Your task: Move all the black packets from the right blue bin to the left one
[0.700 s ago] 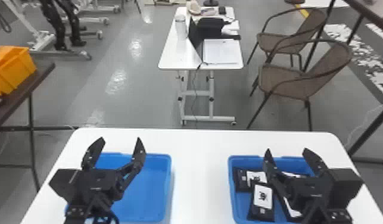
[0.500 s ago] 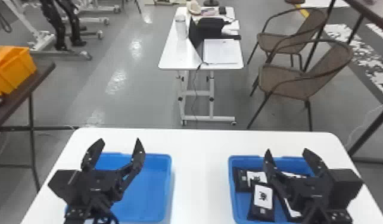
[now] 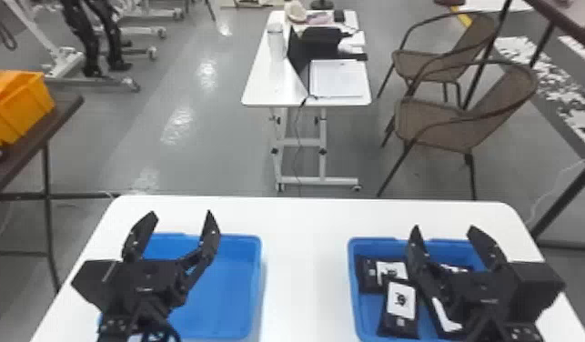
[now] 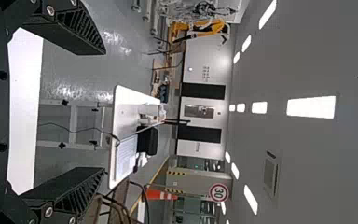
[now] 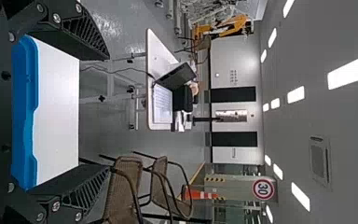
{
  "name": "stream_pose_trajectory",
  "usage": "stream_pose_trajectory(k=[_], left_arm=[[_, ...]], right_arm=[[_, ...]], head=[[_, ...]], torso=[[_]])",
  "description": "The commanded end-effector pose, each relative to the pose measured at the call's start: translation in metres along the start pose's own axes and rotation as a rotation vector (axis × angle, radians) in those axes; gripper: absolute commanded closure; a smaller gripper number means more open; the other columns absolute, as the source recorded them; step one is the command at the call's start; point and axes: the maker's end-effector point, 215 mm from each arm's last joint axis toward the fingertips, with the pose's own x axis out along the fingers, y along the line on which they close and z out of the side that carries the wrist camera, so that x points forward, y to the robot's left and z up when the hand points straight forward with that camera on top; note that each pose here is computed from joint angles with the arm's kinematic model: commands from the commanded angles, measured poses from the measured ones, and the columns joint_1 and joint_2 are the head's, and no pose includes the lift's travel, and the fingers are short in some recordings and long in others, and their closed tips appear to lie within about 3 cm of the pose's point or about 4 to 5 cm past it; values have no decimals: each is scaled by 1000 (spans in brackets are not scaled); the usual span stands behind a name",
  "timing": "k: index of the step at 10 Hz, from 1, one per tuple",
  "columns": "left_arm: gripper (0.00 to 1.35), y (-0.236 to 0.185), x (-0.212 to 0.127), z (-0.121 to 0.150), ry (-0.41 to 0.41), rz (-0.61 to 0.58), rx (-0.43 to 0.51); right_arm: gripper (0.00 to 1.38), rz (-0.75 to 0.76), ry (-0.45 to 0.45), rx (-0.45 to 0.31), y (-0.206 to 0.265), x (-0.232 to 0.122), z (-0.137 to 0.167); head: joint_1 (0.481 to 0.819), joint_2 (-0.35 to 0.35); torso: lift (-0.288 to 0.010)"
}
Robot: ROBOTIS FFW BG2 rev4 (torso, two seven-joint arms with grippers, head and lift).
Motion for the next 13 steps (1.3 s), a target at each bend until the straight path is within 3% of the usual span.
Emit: stream_pose_trajectory(k=[1, 3, 5, 7, 13], left_arm=[[136, -1, -1, -2, 4, 1, -4], [137, -1, 0, -1, 3, -1, -2], [139, 0, 0, -2, 6, -2, -2], [139, -2, 0, -8, 24, -8, -12], [139, -10, 6, -16, 62, -42, -29]], right_arm=[[242, -2, -1, 2, 0, 0, 0], [242, -5, 21, 16, -1, -4, -8], [245, -21, 123, 23, -10, -19, -44], [243, -46, 212, -20, -26, -26, -79], [246, -140, 427, -61, -79, -38, -171]], head=[[695, 54], [695, 52], [695, 50], [695, 42], [695, -45]], torso=[[0], [0], [0], [0], [0]])
